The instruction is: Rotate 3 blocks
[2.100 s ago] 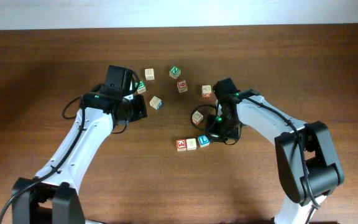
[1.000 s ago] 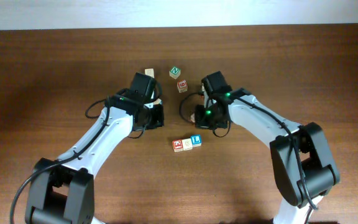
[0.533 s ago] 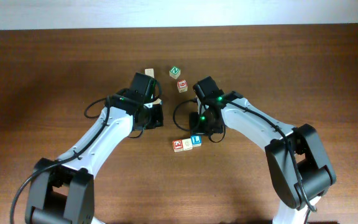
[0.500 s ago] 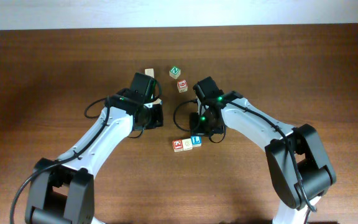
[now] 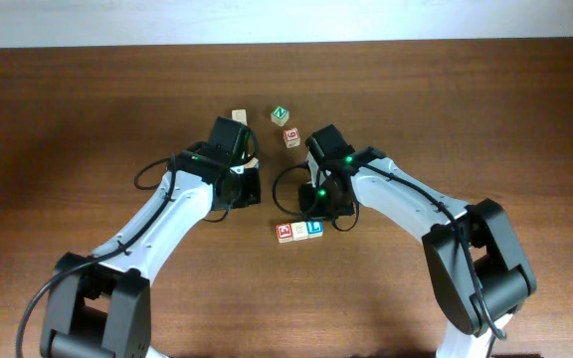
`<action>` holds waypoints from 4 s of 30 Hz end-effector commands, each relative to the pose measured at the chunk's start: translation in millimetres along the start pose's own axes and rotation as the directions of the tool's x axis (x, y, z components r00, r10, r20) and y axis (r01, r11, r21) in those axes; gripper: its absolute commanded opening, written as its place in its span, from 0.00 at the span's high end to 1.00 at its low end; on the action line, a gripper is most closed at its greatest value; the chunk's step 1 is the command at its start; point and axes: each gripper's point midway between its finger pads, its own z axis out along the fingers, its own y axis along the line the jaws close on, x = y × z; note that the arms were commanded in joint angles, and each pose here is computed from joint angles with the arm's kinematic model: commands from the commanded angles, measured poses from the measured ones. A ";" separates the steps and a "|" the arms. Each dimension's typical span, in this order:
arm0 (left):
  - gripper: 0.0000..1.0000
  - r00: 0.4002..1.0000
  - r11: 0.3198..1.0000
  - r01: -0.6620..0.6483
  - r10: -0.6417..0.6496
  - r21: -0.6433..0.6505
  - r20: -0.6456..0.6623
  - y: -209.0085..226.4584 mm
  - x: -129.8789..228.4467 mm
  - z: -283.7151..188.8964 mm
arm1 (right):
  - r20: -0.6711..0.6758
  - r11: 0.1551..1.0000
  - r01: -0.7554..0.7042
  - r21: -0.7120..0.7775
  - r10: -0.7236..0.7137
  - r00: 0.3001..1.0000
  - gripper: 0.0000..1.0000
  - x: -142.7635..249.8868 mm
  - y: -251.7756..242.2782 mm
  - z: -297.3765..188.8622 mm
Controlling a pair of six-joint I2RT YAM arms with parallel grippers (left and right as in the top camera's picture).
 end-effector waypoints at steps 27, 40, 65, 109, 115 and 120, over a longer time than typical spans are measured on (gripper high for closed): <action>1.00 0.944 0.977 -0.003 0.072 0.211 -0.323 -52.7 85.8 43.3 | -0.130 0.981 -0.126 -0.145 0.107 0.986 0.96 27.3 -28.8 -8.7; 1.00 0.946 0.957 -0.124 0.194 0.261 -0.261 -56.5 78.1 45.0 | -0.185 0.944 -0.276 -0.179 0.243 0.952 0.95 31.6 -13.7 -9.7; 1.00 0.946 0.957 -0.124 0.194 0.261 -0.261 -56.6 78.1 45.0 | -0.115 0.948 -0.104 -0.301 0.072 0.991 0.96 24.3 44.7 -36.3; 0.01 0.929 0.991 -0.056 0.097 -0.124 0.356 59.8 -102.3 -256.6 | 0.472 0.972 -0.043 0.230 -0.073 0.878 0.02 -13.0 10.6 -342.3; 0.01 0.917 0.991 -0.057 0.099 -0.121 0.386 58.3 -98.3 -269.6 | 0.652 0.970 -0.067 0.235 -0.106 0.750 0.02 80.4 4.7 -428.6; 0.01 0.917 0.991 -0.057 0.099 -0.121 0.386 58.3 -98.3 -269.6 | 0.737 0.982 -0.031 0.184 -0.117 0.666 0.02 120.5 10.4 -457.5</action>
